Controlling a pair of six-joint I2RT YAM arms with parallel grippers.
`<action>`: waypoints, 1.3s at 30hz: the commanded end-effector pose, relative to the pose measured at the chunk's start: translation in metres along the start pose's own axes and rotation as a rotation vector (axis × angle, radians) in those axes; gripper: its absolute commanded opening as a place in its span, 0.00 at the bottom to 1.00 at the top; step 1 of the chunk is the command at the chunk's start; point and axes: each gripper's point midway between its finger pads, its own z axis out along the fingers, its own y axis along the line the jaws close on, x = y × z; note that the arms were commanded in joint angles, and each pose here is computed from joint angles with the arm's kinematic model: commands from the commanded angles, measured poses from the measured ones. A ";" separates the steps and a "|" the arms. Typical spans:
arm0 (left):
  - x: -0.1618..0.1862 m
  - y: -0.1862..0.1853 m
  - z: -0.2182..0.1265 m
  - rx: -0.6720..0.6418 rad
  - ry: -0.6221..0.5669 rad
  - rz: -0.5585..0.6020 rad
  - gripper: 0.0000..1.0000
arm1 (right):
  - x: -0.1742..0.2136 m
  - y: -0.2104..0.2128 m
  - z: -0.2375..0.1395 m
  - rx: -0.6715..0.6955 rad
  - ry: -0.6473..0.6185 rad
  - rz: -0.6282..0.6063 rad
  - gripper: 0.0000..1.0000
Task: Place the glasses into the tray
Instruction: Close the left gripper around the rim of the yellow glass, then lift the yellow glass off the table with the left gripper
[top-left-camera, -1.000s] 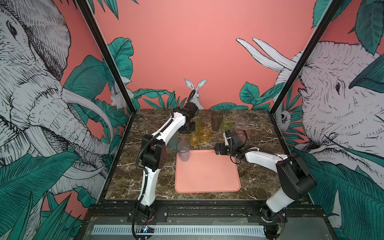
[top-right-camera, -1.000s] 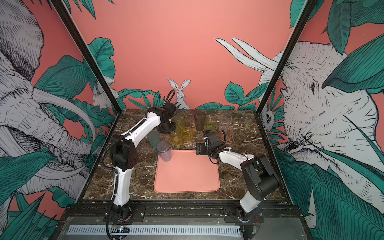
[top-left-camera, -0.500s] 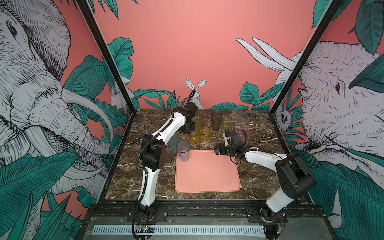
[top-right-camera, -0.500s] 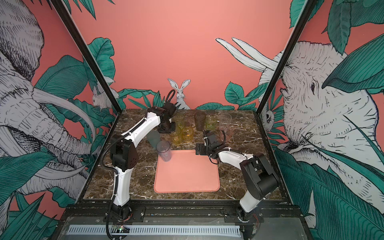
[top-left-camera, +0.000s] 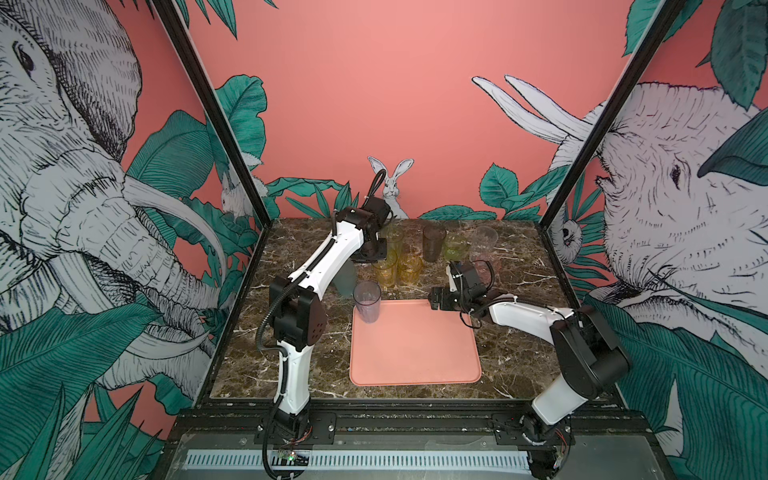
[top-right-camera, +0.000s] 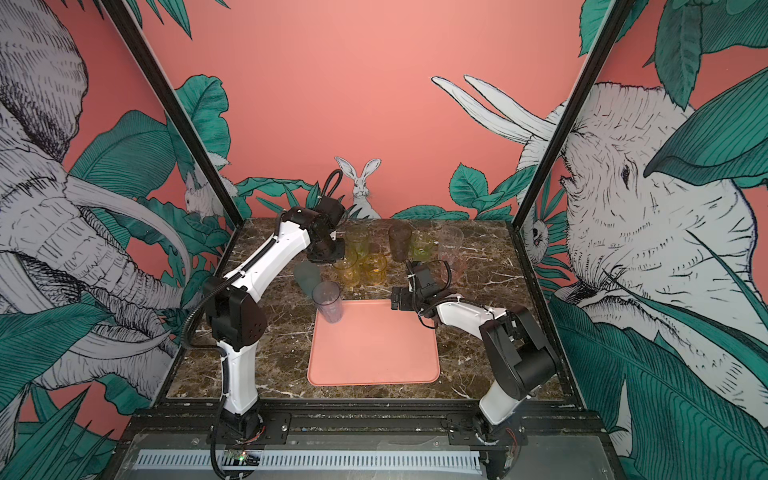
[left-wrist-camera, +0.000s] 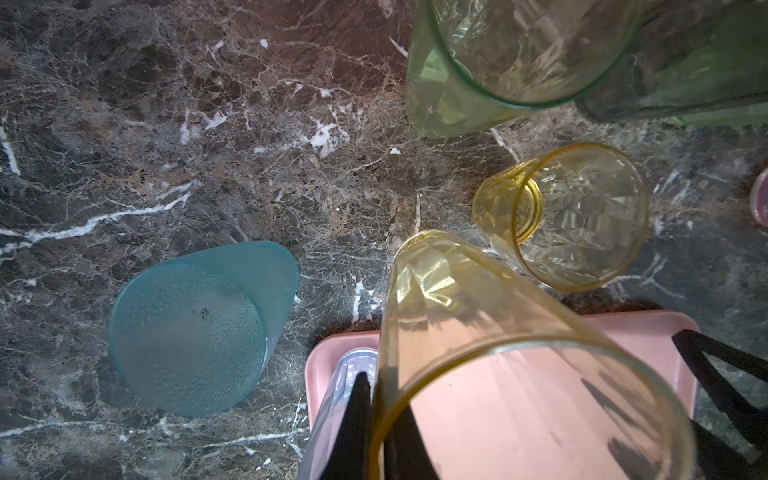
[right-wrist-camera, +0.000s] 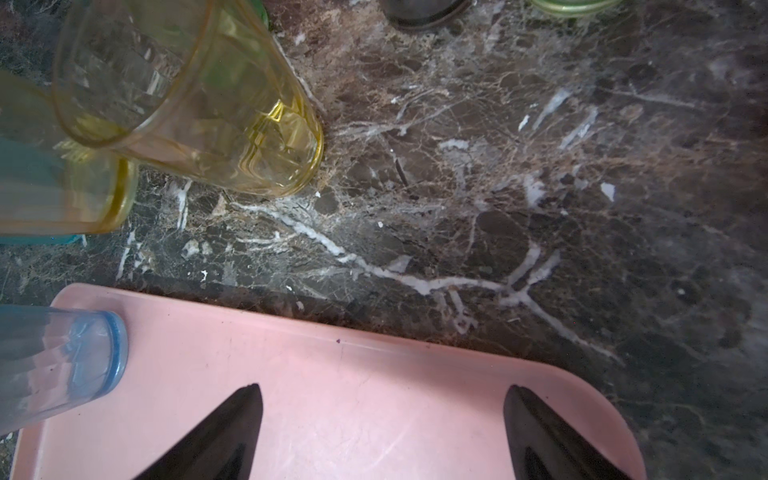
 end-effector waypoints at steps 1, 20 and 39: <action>-0.002 0.001 -0.046 0.048 -0.054 -0.011 0.00 | -0.011 0.009 -0.001 -0.018 -0.021 -0.001 0.93; 0.022 -0.034 -0.114 0.190 -0.085 0.057 0.00 | -0.010 0.010 0.001 -0.023 -0.015 0.002 0.93; 0.092 -0.050 -0.146 0.145 -0.002 0.191 0.00 | -0.009 0.012 0.001 -0.033 -0.008 0.013 0.93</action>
